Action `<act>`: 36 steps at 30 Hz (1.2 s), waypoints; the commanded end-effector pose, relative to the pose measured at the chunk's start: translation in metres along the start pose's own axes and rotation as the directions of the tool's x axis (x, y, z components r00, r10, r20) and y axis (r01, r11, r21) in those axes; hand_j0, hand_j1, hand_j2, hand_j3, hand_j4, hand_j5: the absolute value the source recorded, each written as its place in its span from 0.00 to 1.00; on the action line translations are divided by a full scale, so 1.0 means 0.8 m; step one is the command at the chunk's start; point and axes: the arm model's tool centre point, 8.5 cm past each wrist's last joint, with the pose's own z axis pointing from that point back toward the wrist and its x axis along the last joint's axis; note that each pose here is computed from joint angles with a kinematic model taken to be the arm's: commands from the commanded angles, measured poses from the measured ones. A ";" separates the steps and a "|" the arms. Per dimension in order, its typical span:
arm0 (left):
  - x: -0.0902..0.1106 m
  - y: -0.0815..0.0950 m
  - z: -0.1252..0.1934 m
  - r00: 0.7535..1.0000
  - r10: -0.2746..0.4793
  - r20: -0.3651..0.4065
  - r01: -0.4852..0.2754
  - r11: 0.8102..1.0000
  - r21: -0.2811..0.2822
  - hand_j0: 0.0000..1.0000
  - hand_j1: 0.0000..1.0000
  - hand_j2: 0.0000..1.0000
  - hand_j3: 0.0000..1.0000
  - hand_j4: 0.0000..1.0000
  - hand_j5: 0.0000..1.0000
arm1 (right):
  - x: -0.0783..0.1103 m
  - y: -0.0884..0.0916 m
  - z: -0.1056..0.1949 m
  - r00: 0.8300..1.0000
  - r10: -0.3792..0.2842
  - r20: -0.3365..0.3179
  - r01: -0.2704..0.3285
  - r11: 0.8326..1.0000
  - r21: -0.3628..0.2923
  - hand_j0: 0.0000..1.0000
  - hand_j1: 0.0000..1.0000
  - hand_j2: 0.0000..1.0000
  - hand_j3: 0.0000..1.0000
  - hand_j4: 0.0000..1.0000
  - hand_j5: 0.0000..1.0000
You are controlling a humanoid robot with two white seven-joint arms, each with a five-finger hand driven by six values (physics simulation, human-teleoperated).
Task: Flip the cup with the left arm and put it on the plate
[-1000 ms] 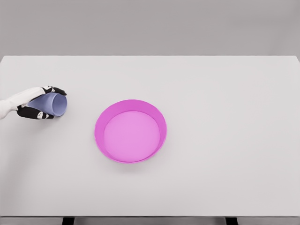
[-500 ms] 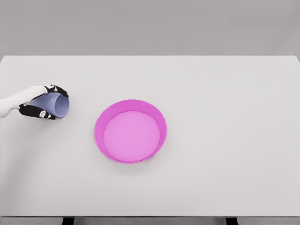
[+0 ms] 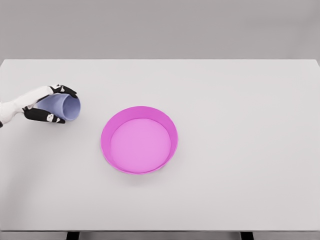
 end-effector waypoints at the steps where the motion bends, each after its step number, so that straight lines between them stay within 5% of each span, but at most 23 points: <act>1: 0.008 -0.002 -0.005 0.999 0.022 0.033 -0.022 1.000 0.006 0.64 0.64 0.64 0.64 0.64 0.64 | -0.001 0.000 0.000 1.000 0.000 -0.001 0.000 1.000 0.002 1.00 1.00 1.00 1.00 1.00 1.00; 11: 0.016 0.000 -0.006 0.991 0.092 0.094 -0.097 0.994 0.043 0.65 0.65 0.65 0.65 0.65 0.65 | 0.000 0.000 0.000 1.000 0.000 0.000 0.000 1.000 0.000 1.00 1.00 1.00 1.00 1.00 1.00; 36: 0.104 -0.028 -0.040 0.925 0.153 0.349 -0.149 0.988 -0.036 0.65 0.65 0.65 0.65 0.65 0.65 | -0.001 0.000 0.000 1.000 0.000 -0.001 0.000 1.000 0.000 1.00 1.00 1.00 1.00 1.00 1.00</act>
